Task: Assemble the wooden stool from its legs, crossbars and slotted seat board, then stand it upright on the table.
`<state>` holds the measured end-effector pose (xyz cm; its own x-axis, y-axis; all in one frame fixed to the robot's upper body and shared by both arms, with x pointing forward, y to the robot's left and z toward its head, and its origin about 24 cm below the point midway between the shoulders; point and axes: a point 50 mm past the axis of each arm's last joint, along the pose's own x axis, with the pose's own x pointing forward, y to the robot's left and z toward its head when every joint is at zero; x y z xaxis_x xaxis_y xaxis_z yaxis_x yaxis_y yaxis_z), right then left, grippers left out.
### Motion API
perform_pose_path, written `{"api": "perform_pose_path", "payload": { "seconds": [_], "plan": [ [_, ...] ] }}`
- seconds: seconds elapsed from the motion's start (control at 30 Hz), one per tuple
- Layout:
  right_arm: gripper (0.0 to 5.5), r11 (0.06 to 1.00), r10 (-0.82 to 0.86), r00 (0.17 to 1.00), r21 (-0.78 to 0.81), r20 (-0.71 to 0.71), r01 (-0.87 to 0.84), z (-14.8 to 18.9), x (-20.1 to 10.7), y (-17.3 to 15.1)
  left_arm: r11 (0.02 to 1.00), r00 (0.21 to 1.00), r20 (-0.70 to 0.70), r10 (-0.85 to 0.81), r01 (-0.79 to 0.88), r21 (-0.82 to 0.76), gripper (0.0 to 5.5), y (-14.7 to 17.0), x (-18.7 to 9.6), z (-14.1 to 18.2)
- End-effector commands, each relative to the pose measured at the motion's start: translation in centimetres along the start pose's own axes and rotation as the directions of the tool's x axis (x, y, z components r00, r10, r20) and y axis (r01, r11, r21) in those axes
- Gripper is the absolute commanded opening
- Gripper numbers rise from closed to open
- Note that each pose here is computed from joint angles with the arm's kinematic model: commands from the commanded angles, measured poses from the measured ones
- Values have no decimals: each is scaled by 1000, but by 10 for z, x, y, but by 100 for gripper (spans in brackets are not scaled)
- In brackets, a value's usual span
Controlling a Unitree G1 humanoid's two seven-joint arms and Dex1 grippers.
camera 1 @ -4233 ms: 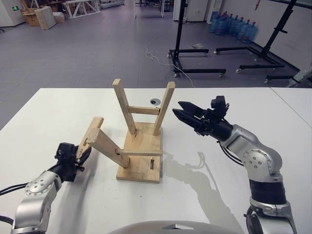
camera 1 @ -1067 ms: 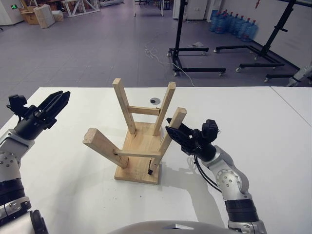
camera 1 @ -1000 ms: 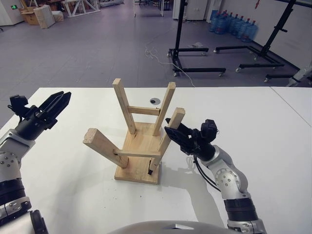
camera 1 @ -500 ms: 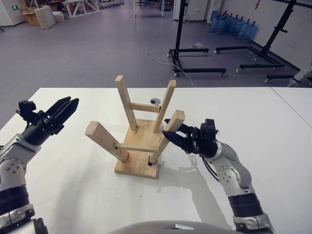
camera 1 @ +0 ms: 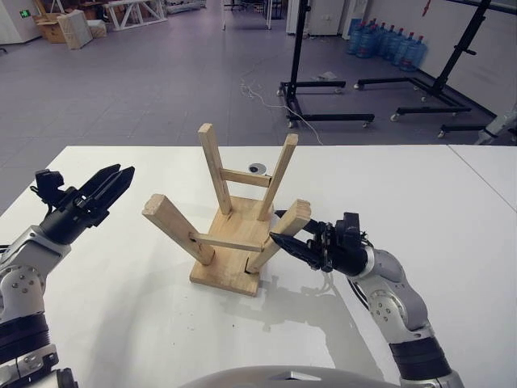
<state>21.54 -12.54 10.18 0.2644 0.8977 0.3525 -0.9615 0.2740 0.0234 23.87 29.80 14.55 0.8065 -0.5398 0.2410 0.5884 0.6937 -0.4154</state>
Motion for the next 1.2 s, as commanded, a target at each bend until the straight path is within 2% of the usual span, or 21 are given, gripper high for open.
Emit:
{"api": "perform_pose_path", "payload": {
  "seconds": [0.03,0.23,0.63,0.93,1.2],
  "plan": [
    [205,1000,5,996,29,-88,-3,-11,-6,4,1000,1000,-18,-4,4,4,479,-4,3,-4],
    [205,1000,17,999,11,-38,-16,-6,-8,6,1000,1000,-19,-1,1,2,479,-6,3,-9],
    [204,991,94,993,-93,-74,-101,-6,4,7,1000,1000,-29,-4,4,-2,479,-8,7,-15],
    [204,986,112,988,-114,-110,-124,-5,8,4,1000,999,-43,-24,24,2,479,-13,13,-23],
    [204,977,154,977,-126,-149,-173,2,12,-3,998,998,-34,-59,60,7,479,-32,27,-40]
  ]
}}
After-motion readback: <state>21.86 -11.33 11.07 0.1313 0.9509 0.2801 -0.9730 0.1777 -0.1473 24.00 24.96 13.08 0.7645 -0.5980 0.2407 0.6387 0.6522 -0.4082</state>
